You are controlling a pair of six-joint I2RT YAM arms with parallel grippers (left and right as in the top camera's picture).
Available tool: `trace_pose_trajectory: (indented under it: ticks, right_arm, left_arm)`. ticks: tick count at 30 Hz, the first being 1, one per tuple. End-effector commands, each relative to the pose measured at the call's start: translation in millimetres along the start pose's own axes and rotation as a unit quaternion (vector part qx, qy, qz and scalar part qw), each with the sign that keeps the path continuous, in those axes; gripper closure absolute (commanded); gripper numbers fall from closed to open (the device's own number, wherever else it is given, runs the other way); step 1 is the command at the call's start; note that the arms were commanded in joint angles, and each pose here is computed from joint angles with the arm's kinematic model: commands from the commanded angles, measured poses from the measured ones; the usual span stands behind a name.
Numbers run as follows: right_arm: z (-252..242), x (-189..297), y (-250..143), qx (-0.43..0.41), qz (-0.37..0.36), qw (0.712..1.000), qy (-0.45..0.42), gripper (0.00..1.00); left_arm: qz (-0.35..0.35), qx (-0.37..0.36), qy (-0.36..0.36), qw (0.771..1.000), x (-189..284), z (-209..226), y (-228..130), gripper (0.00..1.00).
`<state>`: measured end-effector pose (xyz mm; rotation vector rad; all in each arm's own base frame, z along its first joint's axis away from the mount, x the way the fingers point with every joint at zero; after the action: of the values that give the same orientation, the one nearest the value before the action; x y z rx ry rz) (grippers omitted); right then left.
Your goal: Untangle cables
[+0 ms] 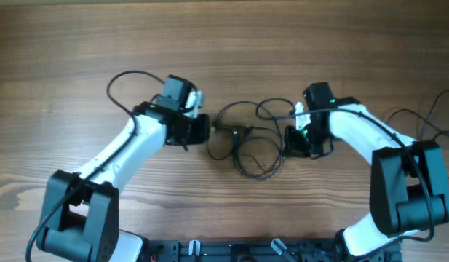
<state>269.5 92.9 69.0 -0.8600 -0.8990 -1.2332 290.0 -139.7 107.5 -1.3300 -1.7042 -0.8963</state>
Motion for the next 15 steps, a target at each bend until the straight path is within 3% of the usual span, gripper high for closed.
trace_pose_trajectory:
  ticks: [1,4,5,6,7,10,11,14,15]
  right_arm:
    - [16,90,56,0.032,-0.125,0.992,0.01,0.96]
    - [47,164,76,0.07,-0.21,0.973,0.062,0.96]
    - [63,180,77,0.107,-0.23,0.963,0.097,0.96]
    - [83,196,74,0.155,-0.248,0.943,0.157,0.96]
    - [94,203,72,0.177,-0.255,0.929,0.199,0.96]
    - [116,217,69,0.236,-0.268,0.887,0.292,0.96]
    - [125,227,68,0.266,-0.279,0.86,0.335,0.96]
    - [134,240,77,0.272,-0.299,0.843,0.356,0.96]
    - [137,243,82,0.281,-0.312,0.837,0.351,0.96]
  left_arm:
    - [-0.041,0.071,0.009,0.997,30,40,22,0.96]
    - [-0.087,0.128,-0.022,0.988,66,67,38,0.94]
    - [-0.096,0.139,-0.038,0.985,75,71,41,0.79]
    - [-0.1,0.146,-0.061,0.982,83,72,42,0.49]
    - [-0.097,0.149,-0.076,0.981,85,72,42,0.4]
    - [-0.085,0.143,-0.096,0.981,84,65,40,0.36]
    - [-0.079,0.137,-0.103,0.982,82,60,38,0.35]
    - [-0.055,0.109,-0.127,0.984,76,40,31,0.35]
    - [-0.042,0.091,-0.148,0.984,74,27,27,0.28]
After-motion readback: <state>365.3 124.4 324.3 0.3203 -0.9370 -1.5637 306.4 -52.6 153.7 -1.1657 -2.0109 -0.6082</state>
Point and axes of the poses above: each gripper's point midway between its finger pads, its own x axis back along the fingers, its own z axis along the line the jaws close on, y = z × x, the point moved 6 cm from there along x, back along the fingers, and after that the axes turned 10 degrees about x, right-handed, at the moved point
